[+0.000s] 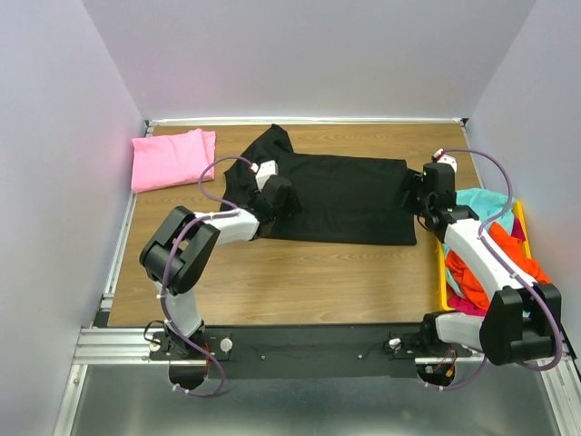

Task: Fold and stack the t-shirts
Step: Fold the tshirt

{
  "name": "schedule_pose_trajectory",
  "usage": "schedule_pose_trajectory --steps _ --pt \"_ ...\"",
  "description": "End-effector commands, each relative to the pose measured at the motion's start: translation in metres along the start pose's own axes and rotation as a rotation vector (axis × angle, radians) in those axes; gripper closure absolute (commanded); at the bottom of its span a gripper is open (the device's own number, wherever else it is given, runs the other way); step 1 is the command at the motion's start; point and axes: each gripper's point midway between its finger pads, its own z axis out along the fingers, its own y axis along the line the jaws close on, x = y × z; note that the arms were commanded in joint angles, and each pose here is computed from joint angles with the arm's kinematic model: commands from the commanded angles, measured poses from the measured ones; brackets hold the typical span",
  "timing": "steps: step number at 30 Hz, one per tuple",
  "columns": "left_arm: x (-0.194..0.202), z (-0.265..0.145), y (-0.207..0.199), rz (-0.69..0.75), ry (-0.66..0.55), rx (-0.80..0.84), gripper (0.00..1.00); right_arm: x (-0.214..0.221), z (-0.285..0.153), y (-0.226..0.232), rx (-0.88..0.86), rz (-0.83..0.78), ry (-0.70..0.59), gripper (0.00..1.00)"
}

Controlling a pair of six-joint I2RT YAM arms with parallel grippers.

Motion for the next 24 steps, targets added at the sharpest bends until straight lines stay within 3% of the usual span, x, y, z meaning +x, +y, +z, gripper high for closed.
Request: schedule_pose_trajectory --steps 1,24 --pt "-0.017 0.006 -0.007 0.029 -0.045 -0.013 0.12 -0.001 0.0 0.0 -0.002 -0.017 -0.012 0.16" --pt "-0.043 0.052 -0.023 0.176 -0.089 -0.046 0.12 0.007 0.01 -0.004 0.029 -0.026 0.019 0.16"
